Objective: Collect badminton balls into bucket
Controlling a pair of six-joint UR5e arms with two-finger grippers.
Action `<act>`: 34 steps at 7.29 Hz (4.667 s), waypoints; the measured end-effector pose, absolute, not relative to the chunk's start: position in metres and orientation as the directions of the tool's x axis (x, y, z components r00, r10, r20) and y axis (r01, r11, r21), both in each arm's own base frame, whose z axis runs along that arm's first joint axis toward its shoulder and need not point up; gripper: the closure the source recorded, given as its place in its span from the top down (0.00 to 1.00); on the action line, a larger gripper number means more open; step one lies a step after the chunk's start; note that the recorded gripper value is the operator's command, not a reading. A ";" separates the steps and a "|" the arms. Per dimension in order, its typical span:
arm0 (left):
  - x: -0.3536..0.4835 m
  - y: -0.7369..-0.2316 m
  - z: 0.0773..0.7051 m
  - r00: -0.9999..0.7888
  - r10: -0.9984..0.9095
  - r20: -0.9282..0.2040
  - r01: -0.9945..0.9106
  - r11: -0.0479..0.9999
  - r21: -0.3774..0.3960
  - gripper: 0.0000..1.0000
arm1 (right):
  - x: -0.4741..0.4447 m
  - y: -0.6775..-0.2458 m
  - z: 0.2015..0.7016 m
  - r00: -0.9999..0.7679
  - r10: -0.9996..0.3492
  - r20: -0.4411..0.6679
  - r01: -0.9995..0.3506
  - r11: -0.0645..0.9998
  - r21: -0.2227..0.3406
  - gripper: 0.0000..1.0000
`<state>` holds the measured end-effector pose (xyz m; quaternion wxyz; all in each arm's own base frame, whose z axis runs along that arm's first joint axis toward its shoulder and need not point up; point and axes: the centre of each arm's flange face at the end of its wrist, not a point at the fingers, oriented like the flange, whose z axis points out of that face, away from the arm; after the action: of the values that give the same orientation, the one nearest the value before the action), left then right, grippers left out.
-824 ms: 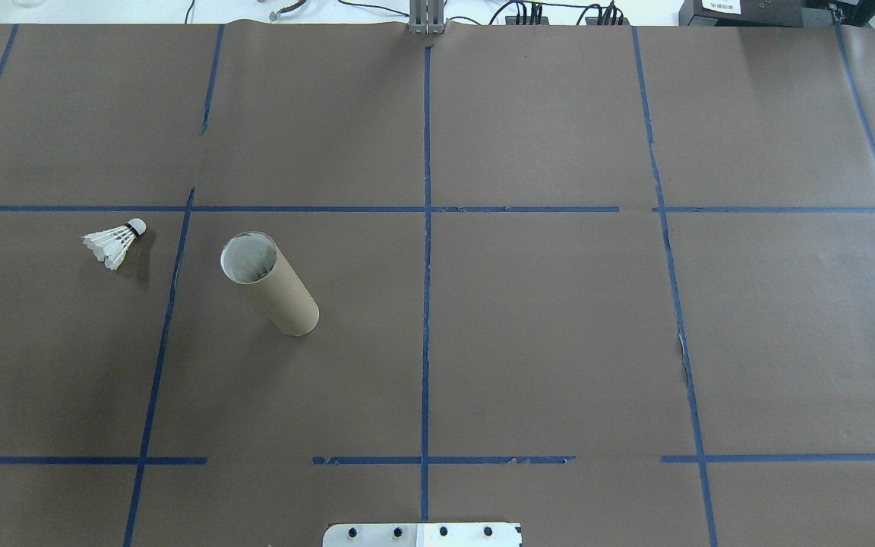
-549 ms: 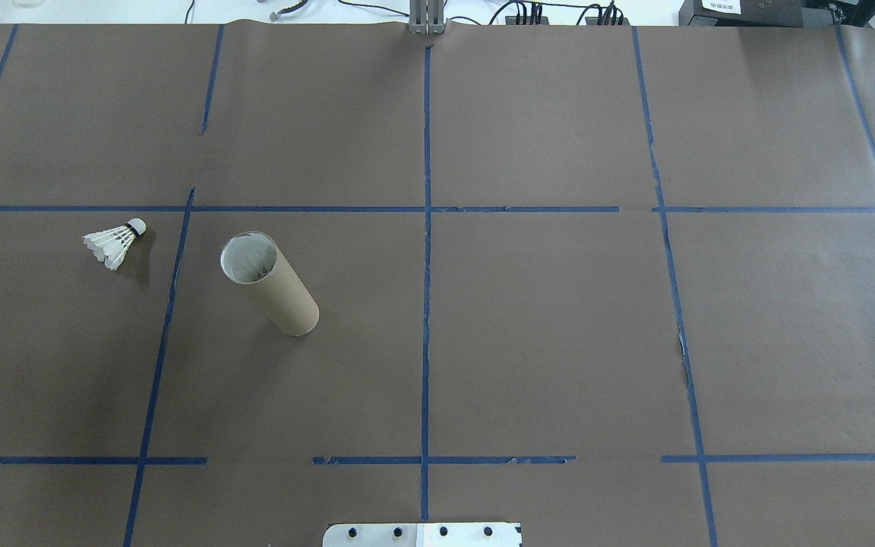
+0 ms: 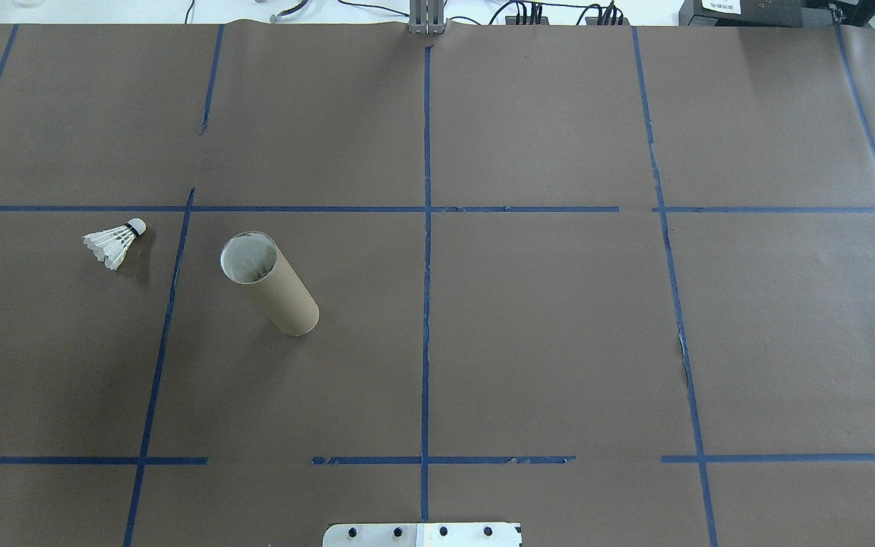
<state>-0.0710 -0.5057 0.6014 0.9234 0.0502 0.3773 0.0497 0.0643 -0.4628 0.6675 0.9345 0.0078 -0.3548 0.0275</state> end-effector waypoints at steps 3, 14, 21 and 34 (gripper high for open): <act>-0.036 -0.522 0.535 0.686 0.098 -0.721 0.006 0.990 0.140 1.00 | 0.064 -0.463 0.667 0.747 0.046 0.663 -0.057 0.998 -0.005 1.00; 0.101 -0.482 0.515 0.378 -0.279 -0.882 0.424 0.900 -0.103 1.00 | 0.064 -0.463 0.668 0.747 0.046 0.663 -0.057 0.998 -0.006 1.00; 0.223 -0.457 0.545 0.229 -0.454 -0.861 0.456 0.831 -0.317 1.00 | 0.064 -0.463 0.667 0.747 0.046 0.664 -0.057 0.998 -0.005 1.00; 0.265 -0.483 0.558 0.218 -0.488 -0.846 0.470 0.812 -0.347 0.00 | 0.064 -0.463 0.667 0.747 0.046 0.663 -0.057 0.998 -0.005 1.00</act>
<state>0.2653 -0.4833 0.5584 0.7802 -0.0082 0.5451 -0.3067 0.0643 -0.4628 0.6675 0.9345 0.0078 -0.3548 0.0275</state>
